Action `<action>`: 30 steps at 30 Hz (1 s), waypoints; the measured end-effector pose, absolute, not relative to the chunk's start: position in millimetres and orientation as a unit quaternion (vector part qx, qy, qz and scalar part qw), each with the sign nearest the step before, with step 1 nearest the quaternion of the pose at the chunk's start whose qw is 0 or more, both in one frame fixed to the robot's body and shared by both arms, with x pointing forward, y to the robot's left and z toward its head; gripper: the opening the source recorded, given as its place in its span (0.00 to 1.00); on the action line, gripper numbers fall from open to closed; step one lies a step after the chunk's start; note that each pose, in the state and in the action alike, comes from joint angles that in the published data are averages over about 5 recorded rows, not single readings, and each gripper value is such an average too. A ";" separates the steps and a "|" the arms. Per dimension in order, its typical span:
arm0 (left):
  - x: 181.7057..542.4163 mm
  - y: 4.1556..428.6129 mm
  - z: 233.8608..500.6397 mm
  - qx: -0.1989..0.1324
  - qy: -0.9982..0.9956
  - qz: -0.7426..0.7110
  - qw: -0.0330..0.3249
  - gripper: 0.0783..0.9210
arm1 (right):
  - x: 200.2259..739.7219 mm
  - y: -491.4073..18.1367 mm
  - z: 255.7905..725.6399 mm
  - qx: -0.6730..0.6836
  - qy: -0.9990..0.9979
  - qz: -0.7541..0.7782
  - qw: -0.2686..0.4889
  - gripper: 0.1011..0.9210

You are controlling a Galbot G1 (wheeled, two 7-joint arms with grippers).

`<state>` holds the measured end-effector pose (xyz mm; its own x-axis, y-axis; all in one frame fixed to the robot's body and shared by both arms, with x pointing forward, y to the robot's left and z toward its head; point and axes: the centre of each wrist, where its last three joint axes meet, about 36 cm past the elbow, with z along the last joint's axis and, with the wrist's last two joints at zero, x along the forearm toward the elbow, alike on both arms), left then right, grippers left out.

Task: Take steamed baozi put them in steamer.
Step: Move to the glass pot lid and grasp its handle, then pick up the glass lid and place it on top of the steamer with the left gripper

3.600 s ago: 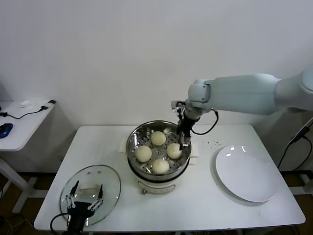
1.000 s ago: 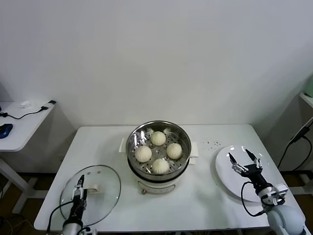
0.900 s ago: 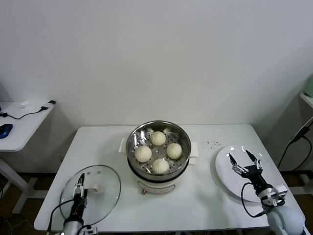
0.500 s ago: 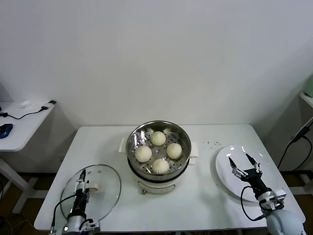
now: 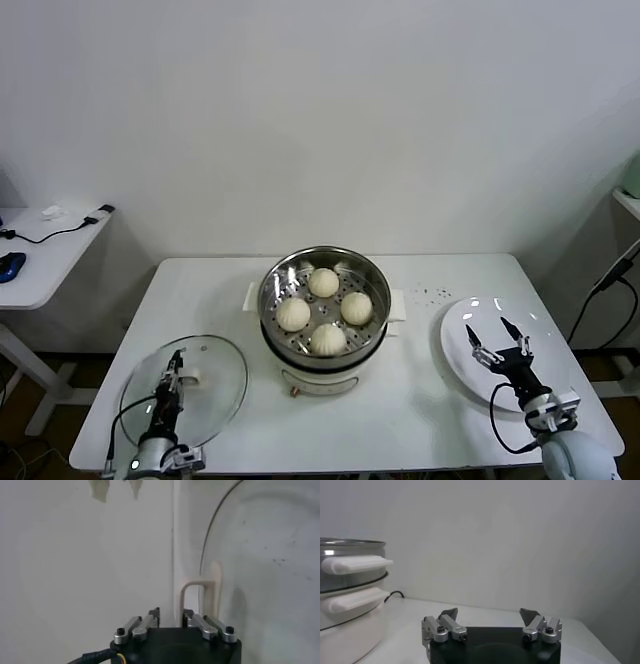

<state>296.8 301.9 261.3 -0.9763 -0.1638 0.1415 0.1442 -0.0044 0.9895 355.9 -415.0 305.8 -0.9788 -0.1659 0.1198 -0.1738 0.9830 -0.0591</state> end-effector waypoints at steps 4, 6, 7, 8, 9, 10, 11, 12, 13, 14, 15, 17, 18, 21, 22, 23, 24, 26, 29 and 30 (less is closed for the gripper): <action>296.5 304.2 264.9 0.011 -0.700 -0.706 0.106 0.14 | 356.3 -416.2 304.6 0.084 -0.994 0.038 0.057 0.88; 295.9 306.4 268.1 0.015 -0.701 -0.705 0.105 0.10 | 356.9 -417.1 304.4 0.083 -0.994 0.040 0.057 0.88; 295.5 307.7 270.3 0.017 -0.702 -0.704 0.105 0.09 | 357.2 -417.6 304.4 0.083 -0.994 0.041 0.057 0.88; 295.0 309.3 273.1 0.019 -0.702 -0.704 0.105 0.09 | 357.7 -418.2 304.4 0.083 -0.994 0.042 0.056 0.88; 294.3 311.0 276.3 0.021 -0.702 -0.704 0.105 0.09 | 358.2 -418.7 304.4 0.082 -0.994 0.043 0.056 0.88; 293.7 312.9 280.2 0.024 -0.702 -0.705 0.104 0.09 | 358.8 -419.3 304.4 0.082 -0.994 0.044 0.056 0.88; 292.9 314.7 284.7 0.027 -0.701 -0.705 0.103 0.09 | 359.5 -420.0 304.5 0.081 -0.994 0.046 0.056 0.88; 292.0 316.6 289.7 0.031 -0.701 -0.706 0.102 0.09 | 360.1 -420.7 304.6 0.081 -0.994 0.047 0.055 0.88; 291.2 318.2 295.3 0.034 -0.700 -0.706 0.101 0.09 | 360.9 -421.3 304.6 0.081 -0.994 0.048 0.055 0.88; 290.2 319.7 301.3 0.038 -0.699 -0.707 0.099 0.09 | 361.7 -421.9 304.7 0.081 -0.994 0.049 0.055 0.88; 289.3 321.0 307.7 0.042 -0.699 -0.708 0.097 0.09 | 362.5 -422.5 304.7 0.081 -0.994 0.051 0.056 0.88; 287.6 322.7 321.9 0.051 -0.697 -0.709 0.092 0.09 | 364.5 -423.4 304.8 0.081 -0.994 0.053 0.056 0.88; 286.8 323.2 329.5 0.055 -0.696 -0.711 0.089 0.09 | 365.7 -423.9 304.9 0.081 -0.994 0.055 0.056 0.88; 285.7 323.1 354.4 0.068 -0.692 -0.715 0.079 0.09 | 370.0 -425.0 305.9 0.082 -0.993 0.059 0.056 0.88; 286.0 322.5 363.0 0.073 -0.690 -0.716 0.075 0.09 | 371.6 -425.4 306.3 0.082 -0.993 0.060 0.055 0.88; 286.8 321.9 371.3 0.078 -0.688 -0.718 0.072 0.09 | 373.3 -425.6 306.7 0.082 -0.993 0.062 0.055 0.88; 288.0 321.0 378.9 0.083 -0.686 -0.719 0.069 0.09 | 375.1 -425.8 307.0 0.082 -0.993 0.064 0.055 0.88; 291.2 318.6 393.3 0.091 -0.683 -0.722 0.065 0.09 | 378.7 -426.1 307.4 0.082 -0.993 0.068 0.054 0.88; 298.6 312.7 412.6 0.101 -0.678 -0.725 0.062 0.09 | 384.1 -425.7 307.2 0.082 -0.993 0.072 0.054 0.88; 301.9 310.0 418.6 0.104 -0.677 -0.726 0.061 0.09 | 386.0 -425.3 307.1 0.082 -0.992 0.073 0.054 0.88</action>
